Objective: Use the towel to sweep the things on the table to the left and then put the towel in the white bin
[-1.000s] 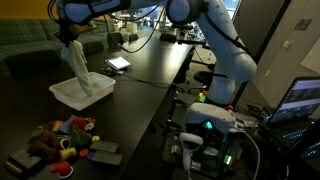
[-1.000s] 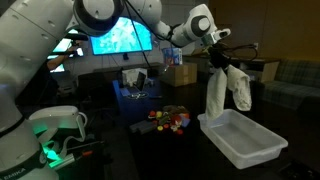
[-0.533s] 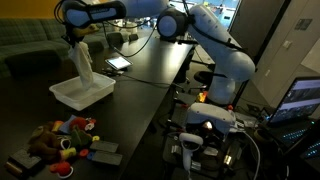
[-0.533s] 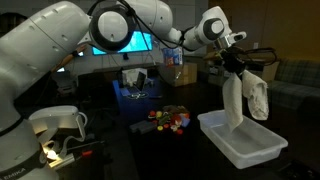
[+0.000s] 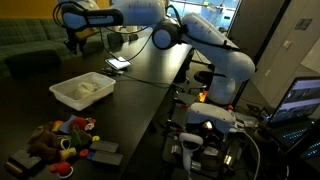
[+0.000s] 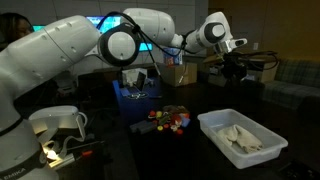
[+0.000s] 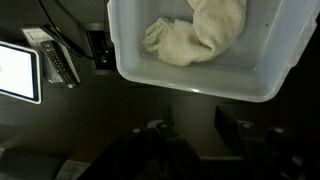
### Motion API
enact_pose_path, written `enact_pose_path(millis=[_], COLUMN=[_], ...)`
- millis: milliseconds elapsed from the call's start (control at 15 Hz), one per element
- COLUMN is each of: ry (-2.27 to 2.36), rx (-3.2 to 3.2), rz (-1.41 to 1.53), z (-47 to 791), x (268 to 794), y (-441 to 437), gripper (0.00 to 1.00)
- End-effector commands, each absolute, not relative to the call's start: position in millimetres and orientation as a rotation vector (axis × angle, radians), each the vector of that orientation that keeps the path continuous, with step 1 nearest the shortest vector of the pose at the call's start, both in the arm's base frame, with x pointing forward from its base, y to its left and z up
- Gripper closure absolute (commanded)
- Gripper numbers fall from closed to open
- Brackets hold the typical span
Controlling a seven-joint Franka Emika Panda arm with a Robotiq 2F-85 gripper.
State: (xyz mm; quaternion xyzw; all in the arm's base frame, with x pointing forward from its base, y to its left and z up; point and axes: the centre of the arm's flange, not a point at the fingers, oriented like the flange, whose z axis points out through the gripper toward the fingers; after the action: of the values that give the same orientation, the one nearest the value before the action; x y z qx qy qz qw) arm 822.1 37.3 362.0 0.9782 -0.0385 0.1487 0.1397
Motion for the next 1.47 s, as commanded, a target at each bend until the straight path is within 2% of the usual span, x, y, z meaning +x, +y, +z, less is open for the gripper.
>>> enact_pose_path(millis=[0,133,200,800,1400], ry=[-0.034,0.034,0.08,0.321,0.423], rx=[2.812,2.822,2.829,2.88,3.013], rz=[0.391,0.334,0.293,0.0,-0.27], z=[375,381,382,419,433], x=[884,864,851,732,673], y=[35,32,31,35,75], gripper=[0.2,0.05,0.01,0.0,0.0])
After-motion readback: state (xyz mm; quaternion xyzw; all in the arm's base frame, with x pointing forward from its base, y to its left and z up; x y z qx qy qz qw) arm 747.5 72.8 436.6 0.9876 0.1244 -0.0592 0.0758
